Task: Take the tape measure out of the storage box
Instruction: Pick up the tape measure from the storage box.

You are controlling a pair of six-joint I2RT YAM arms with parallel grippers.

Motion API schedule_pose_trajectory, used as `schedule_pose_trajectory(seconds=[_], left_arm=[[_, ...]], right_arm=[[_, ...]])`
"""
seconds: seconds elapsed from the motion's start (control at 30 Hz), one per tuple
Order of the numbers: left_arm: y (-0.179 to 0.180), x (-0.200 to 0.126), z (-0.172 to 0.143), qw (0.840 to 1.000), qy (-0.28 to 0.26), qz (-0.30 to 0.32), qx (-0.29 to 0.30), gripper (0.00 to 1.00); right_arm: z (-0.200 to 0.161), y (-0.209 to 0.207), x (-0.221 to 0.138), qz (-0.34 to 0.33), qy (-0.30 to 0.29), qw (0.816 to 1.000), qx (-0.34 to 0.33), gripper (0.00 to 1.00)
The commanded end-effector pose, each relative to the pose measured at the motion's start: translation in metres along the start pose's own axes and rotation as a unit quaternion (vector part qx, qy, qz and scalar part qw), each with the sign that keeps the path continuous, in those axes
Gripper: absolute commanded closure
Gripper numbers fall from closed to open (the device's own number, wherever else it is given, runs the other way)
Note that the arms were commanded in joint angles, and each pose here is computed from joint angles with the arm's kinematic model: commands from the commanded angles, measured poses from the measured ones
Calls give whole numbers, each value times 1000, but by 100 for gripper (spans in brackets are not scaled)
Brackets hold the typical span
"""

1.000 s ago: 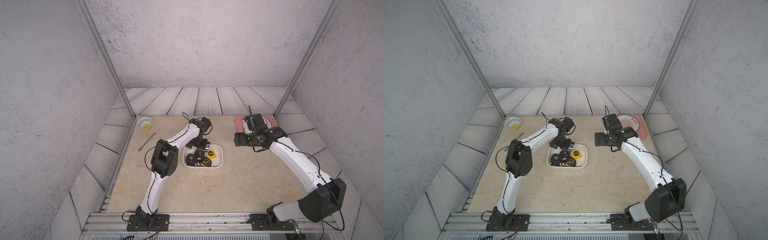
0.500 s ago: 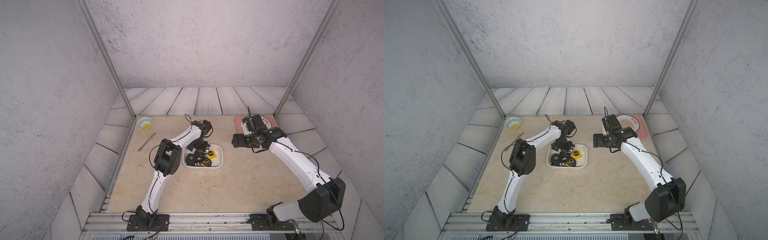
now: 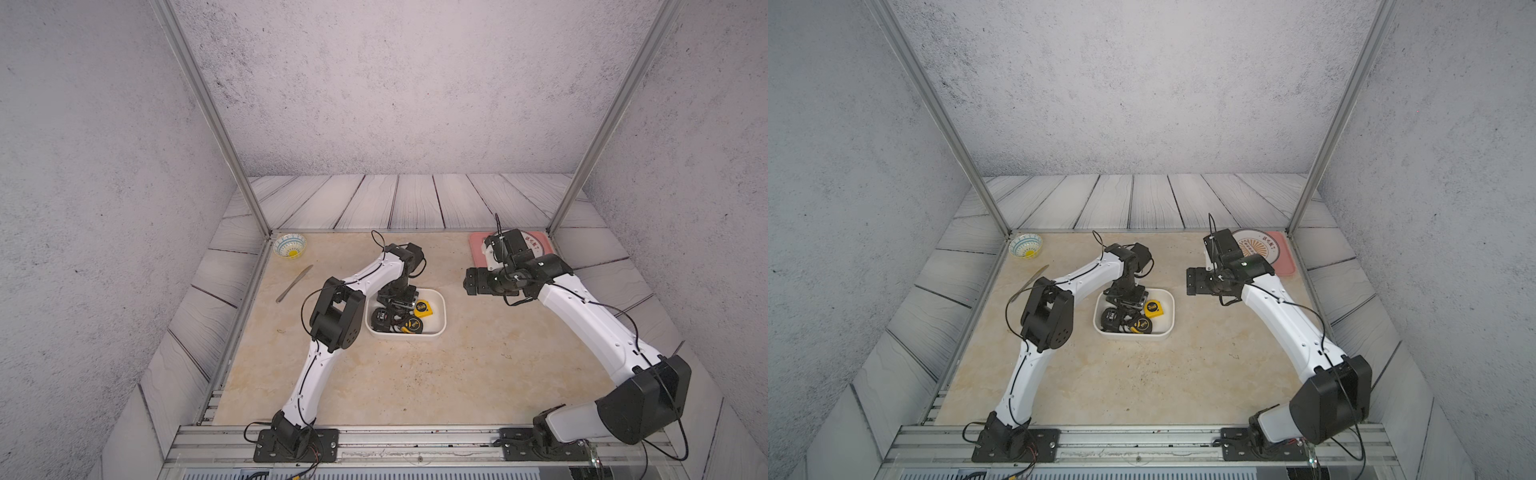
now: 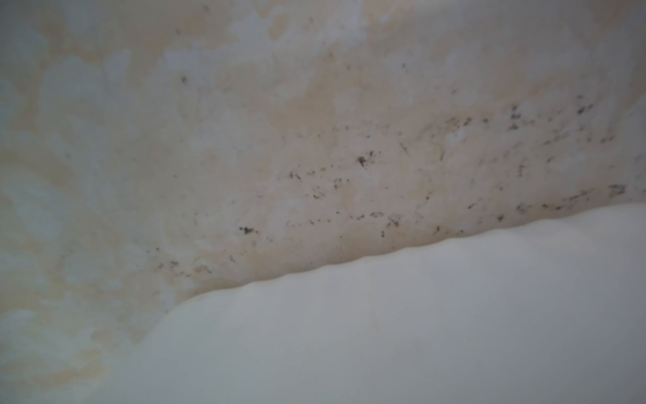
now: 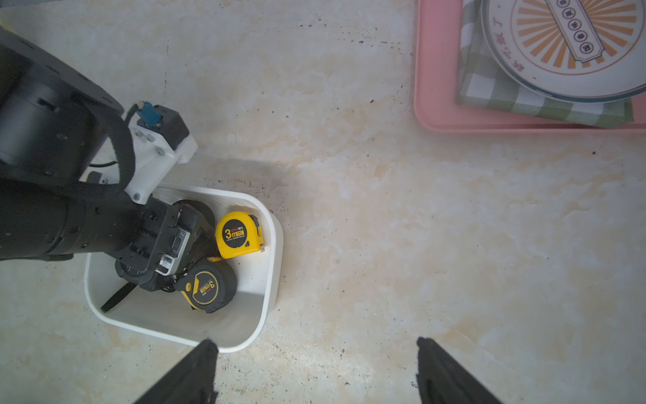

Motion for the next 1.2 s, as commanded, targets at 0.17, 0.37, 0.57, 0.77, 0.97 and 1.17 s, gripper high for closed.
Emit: schedule_pose_trajectory(seconds=[0.17, 0.37, 0.57, 0.77, 0.97, 1.17], left_arm=[[5, 11, -1, 1000, 9, 14, 2, 54], [13, -30, 11, 999, -39, 37, -1, 98], [24, -86, 19, 995, -84, 61, -4, 100], [17, -134, 14, 993, -116, 23, -13, 100], [6, -174, 8, 985, -145, -73, -60, 100], [-20, -225, 17, 950, -199, -222, -96, 100]], right_arm=[[-4, -5, 3, -13, 6, 1000, 1, 9], [-4, -2, 6, -7, 9, 1000, 1, 10], [-3, 6, 6, 16, 12, 1000, -1, 11], [-5, 14, 7, 39, 18, 999, 1, 13], [-4, 21, 1, 67, 8, 998, 8, 19], [2, 32, -7, 117, -34, 992, 21, 25]])
Point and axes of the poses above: each gripper's point midway between its finger pads, its own x axis out along the fingers, its own y axis along the line the jaws close on, z = x × y, the point moved 1 cm from there along -x, back along the fingers, and after that the axes turned 11 degrees about x, right-handed, at the moved point
